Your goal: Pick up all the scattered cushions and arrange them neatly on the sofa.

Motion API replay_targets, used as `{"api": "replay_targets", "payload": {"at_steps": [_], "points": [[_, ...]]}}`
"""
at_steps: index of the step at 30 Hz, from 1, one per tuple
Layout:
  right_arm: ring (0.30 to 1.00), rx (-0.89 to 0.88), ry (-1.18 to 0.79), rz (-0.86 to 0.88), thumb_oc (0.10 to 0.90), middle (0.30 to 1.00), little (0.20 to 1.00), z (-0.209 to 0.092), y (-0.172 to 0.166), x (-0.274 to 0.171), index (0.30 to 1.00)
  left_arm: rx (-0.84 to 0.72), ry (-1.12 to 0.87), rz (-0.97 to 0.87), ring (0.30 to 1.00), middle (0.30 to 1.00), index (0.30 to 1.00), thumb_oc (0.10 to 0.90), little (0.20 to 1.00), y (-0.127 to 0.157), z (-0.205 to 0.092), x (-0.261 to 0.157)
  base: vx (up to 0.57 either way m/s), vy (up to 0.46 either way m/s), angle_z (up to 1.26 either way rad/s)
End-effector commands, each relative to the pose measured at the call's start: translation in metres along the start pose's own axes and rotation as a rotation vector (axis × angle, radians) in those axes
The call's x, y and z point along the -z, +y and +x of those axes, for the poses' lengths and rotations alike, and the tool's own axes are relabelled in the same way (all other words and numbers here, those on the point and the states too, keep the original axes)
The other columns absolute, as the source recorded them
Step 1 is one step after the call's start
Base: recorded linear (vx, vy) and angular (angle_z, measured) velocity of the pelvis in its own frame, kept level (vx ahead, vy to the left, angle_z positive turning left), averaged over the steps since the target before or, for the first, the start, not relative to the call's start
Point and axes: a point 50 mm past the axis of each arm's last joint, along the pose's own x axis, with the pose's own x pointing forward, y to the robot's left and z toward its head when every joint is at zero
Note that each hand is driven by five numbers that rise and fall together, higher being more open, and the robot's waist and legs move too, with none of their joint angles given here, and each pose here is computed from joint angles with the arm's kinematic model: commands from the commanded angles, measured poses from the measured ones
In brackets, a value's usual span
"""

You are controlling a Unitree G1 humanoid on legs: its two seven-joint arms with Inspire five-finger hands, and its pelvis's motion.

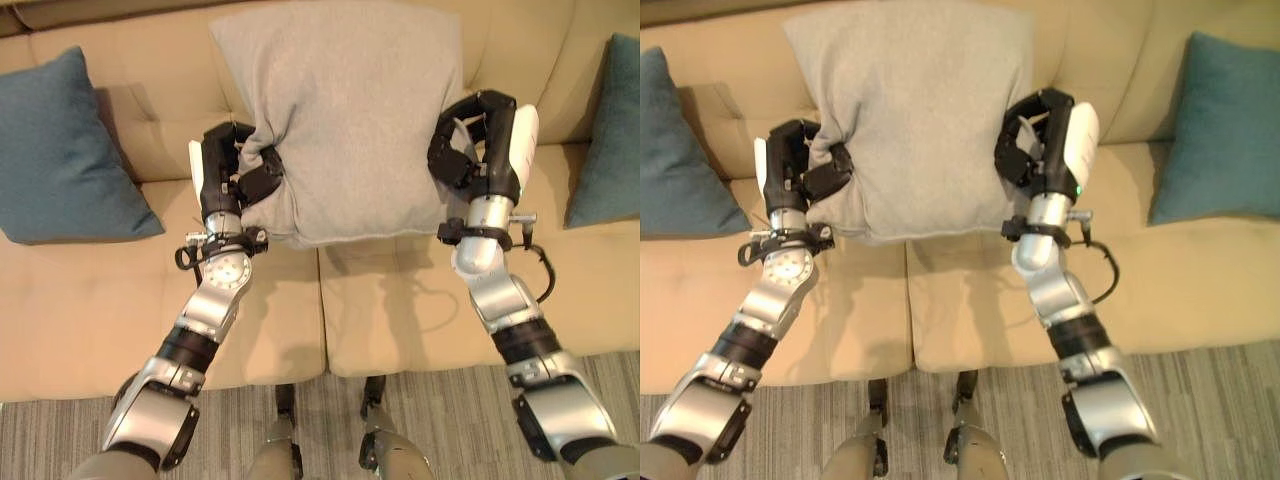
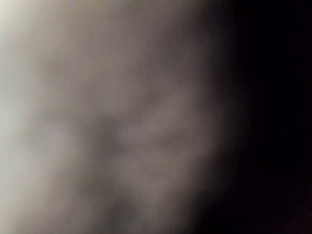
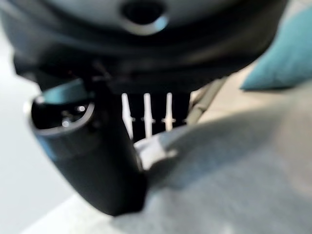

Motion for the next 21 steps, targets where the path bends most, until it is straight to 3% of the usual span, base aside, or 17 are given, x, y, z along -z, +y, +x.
{"api": "replay_targets", "payload": {"at_steps": [1,5,9,16,17,21], "points": [[0.3,0.209,-0.491,0.139,0.4,0.3,0.3,0.046,-0.022,-0.121,0.3,-0.041,-0.522,-0.05,0.3,0.3,0.3,0.4,0.3,-0.015,0.042,-0.124,0.0,0.0,0.0],[0.3,0.212,-0.363,0.098,0.4,0.3,0.3,0.082,-0.024,-0.123,0.3,-0.042,-0.421,-0.094,0.3,0.3,0.3,0.4,0.3,-0.026,0.072,-0.138,-0.09,-0.052,0.08],[0.3,0.15,-0.261,0.045,0.4,0.3,0.3,0.1,-0.026,-0.113,0.3,0.016,-0.344,-0.135,0.324,0.324,0.324,0.416,0.324,-0.029,0.085,-0.14,-0.05,-0.017,0.08],[0.3,0.15,-0.261,0.045,0.4,0.3,0.3,0.1,-0.026,-0.113,0.3,0.016,-0.344,-0.135,0.324,0.324,0.324,0.416,0.324,-0.029,0.085,-0.14,0.0,-0.005,-0.15],[0.9,0.074,-0.148,0.12,0.8,0.9,0.9,0.109,-0.027,-0.105,0.9,0.079,-0.305,-0.081,0.9,0.9,0.9,0.8,0.9,-0.024,0.097,-0.142,0.02,-0.047,-0.07],[0.9,-0.048,-0.13,0.128,0.8,0.9,0.9,0.102,-0.017,-0.095,0.9,0.14,-0.271,-0.139,0.9,0.9,0.9,0.8,0.9,-0.016,0.095,-0.131,-0.09,-0.022,0.23]]}}
